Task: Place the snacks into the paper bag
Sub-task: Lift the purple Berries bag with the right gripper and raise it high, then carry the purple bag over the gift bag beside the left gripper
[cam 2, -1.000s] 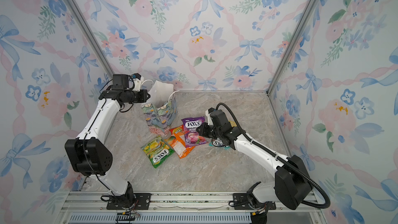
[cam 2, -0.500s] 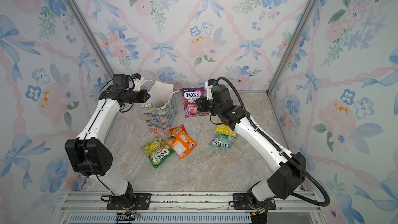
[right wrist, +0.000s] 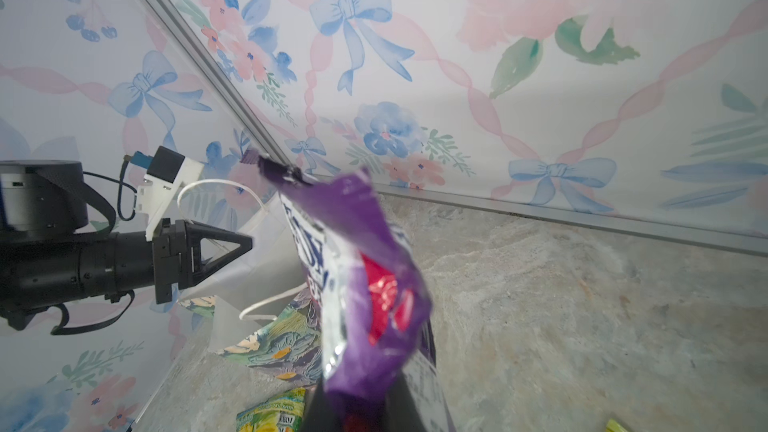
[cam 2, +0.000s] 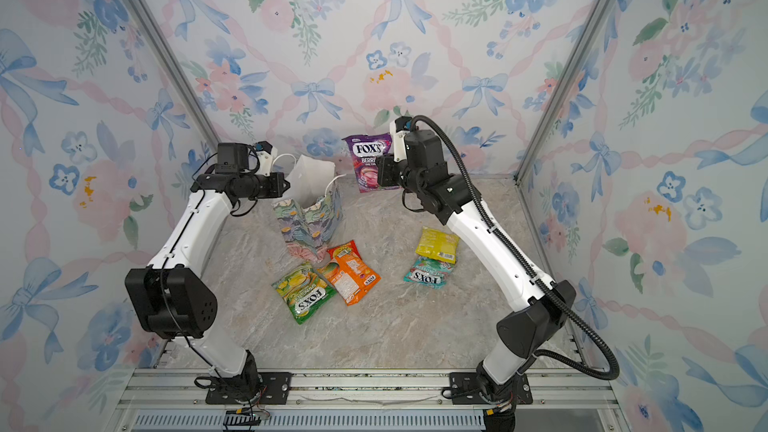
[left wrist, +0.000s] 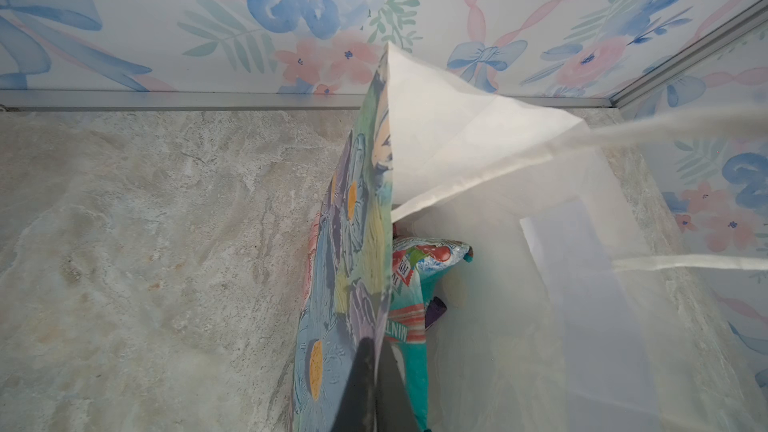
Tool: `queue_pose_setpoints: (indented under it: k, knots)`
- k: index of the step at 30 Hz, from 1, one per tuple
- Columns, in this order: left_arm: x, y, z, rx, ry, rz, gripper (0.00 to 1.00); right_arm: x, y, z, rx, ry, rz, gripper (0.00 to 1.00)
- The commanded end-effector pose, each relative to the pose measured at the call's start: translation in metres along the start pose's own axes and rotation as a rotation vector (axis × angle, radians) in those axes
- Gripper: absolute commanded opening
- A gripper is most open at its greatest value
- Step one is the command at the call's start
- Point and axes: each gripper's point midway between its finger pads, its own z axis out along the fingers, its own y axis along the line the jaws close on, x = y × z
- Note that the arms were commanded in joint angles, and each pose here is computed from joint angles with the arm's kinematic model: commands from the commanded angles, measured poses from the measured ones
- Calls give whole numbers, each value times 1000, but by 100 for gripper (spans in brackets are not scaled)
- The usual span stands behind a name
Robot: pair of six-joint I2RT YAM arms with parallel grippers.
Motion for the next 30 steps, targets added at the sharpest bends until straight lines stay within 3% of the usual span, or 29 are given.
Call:
queue_pose_setpoints:
  k: [1, 13, 22, 30]
  knots:
    - [7, 3, 3, -10, 18, 7, 0, -26, 0, 4, 9, -60, -39, 0]
    - [7, 3, 3, -13, 18, 7, 0, -61, 36, 44, -65, -109, -84, 0]
    - [8, 3, 4, -7, 22, 6, 0, -61, 70, 77, -156, -149, -52, 0]
    - [7, 3, 3, -10, 18, 6, 0, -36, 107, 99, -246, -127, -16, 0]
